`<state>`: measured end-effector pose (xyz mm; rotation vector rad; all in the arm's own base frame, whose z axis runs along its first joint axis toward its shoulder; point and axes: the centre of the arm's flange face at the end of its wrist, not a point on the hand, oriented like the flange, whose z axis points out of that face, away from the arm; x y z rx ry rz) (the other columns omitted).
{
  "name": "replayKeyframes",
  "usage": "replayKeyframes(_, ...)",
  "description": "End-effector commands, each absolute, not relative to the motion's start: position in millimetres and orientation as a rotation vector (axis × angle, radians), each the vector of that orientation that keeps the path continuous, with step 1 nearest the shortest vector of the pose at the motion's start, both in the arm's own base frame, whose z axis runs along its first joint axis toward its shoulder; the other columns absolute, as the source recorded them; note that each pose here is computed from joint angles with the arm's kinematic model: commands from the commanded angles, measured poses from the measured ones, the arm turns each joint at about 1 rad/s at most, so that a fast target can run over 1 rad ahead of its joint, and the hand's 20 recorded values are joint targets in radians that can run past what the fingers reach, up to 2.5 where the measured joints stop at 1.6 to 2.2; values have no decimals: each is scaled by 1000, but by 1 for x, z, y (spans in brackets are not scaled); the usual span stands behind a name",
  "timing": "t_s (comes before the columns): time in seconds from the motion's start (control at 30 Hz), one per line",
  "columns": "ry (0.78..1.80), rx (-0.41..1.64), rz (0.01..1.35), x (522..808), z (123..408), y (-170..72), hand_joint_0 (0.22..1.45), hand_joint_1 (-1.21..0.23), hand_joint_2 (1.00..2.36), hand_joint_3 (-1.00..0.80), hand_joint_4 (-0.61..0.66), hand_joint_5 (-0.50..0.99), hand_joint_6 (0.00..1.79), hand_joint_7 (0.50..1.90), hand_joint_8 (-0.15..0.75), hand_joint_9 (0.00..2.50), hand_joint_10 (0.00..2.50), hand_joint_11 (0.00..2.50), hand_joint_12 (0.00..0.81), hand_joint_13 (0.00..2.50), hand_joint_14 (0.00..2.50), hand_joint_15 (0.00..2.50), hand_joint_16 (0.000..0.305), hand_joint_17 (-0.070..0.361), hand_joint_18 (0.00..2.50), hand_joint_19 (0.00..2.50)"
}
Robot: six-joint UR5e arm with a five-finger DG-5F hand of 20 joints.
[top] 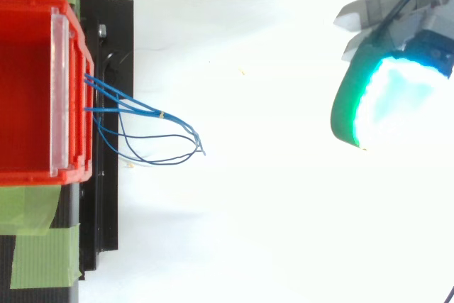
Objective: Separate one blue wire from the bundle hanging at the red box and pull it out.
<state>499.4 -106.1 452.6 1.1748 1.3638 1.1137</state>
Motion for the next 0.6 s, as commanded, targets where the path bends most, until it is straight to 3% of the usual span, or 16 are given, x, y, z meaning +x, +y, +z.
replayKeyframes(0.0, 1363, 1177, 1111, 499, 452, -106, 513, -533, 1000, -500, 225, -248, 501, 693, 297, 247, 5, 187, 355, 21, 4, 128, 59, 132, 0, 312)
replayKeyframes(0.4, 1354, 1161, 1123, 501, 454, -104, 518, -540, 1000, -500, 233, -245, 502, 702, 303, 276, 5, 211, 355, 38, 4, 134, 59, 132, 0, 318)
replayKeyframes(0.57, 1345, 1148, 1124, 504, 455, -104, 483, -608, 1000, -500, 240, -243, 502, 730, 298, 230, 6, 171, 362, 0, 4, 126, 61, 137, 0, 299)
